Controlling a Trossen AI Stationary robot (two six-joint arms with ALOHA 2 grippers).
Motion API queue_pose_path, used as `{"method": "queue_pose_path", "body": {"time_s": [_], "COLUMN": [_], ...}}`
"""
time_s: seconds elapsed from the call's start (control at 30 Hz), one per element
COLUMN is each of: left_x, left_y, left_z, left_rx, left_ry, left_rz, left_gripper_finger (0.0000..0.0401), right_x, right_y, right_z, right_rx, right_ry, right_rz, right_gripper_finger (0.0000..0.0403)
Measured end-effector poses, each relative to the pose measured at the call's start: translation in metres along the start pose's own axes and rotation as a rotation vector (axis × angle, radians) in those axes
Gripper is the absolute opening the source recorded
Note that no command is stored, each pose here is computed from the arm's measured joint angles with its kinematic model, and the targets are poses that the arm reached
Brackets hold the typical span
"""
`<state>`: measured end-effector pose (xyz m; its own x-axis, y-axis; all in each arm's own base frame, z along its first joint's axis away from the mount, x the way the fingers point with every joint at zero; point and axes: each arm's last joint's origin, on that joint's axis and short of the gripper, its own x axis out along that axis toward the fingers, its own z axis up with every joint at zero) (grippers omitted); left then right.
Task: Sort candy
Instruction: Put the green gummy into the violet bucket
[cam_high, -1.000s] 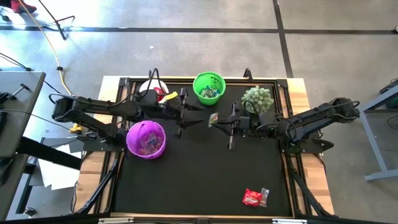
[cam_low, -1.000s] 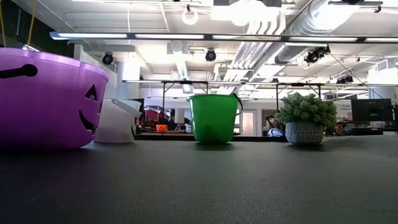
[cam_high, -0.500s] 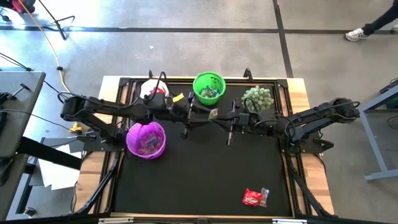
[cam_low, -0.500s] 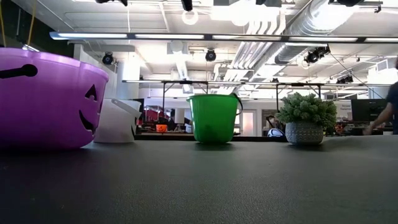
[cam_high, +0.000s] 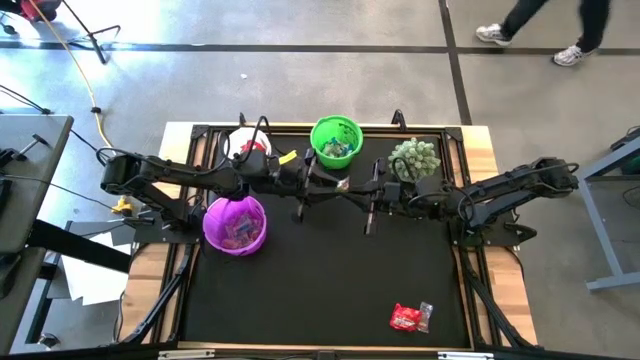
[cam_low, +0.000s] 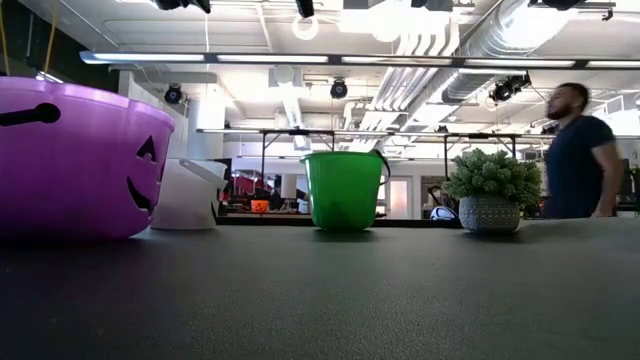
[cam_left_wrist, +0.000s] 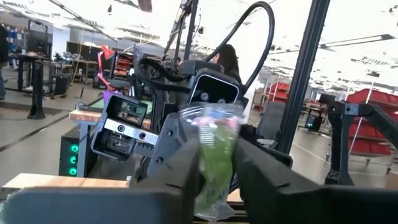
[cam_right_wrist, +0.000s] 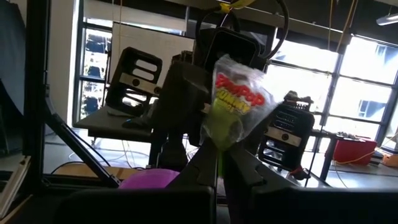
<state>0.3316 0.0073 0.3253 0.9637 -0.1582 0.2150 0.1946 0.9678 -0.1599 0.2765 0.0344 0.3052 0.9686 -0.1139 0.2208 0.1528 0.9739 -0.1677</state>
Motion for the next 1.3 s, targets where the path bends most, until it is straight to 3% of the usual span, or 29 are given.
{"method": "queue_pose_path", "body": {"time_s": [0.17, 0.37, 0.53, 0.93, 1.13, 1.3], "left_x": [0.0, 0.0, 0.0, -0.013, -0.034, -0.074], "left_y": [0.0, 0.0, 0.001, -0.003, -0.006, -0.014], "left_z": [0.0, 0.0, 0.0, 0.019, 0.028, 0.041], "left_rx": [-0.009, -0.019, -0.018, 0.044, 0.078, 0.051], "left_ry": [0.0, 0.002, 0.002, 0.012, 0.154, 0.349], "left_rz": [-0.001, 0.0, 0.02, 0.015, 0.134, 0.274], "left_gripper_finger": [0.001, 0.0003, 0.0002, 0.0, 0.0, 0.0], "right_x": [0.0, 0.0, 0.0, 0.0, 0.0, -0.005], "right_y": [0.0, 0.0, -0.003, -0.003, -0.003, -0.003], "right_z": [0.0, 0.0, 0.0, -0.001, -0.004, -0.007], "right_rx": [0.002, 0.06, 0.174, 0.345, 0.339, 0.445], "right_ry": [-0.002, -0.001, 0.013, 0.018, 0.043, 0.123], "right_rz": [-0.001, -0.008, -0.102, -0.117, -0.12, -0.115], "right_gripper_finger": [0.0, 0.0, 0.0015, 0.016, 0.0184, 0.0185]}}
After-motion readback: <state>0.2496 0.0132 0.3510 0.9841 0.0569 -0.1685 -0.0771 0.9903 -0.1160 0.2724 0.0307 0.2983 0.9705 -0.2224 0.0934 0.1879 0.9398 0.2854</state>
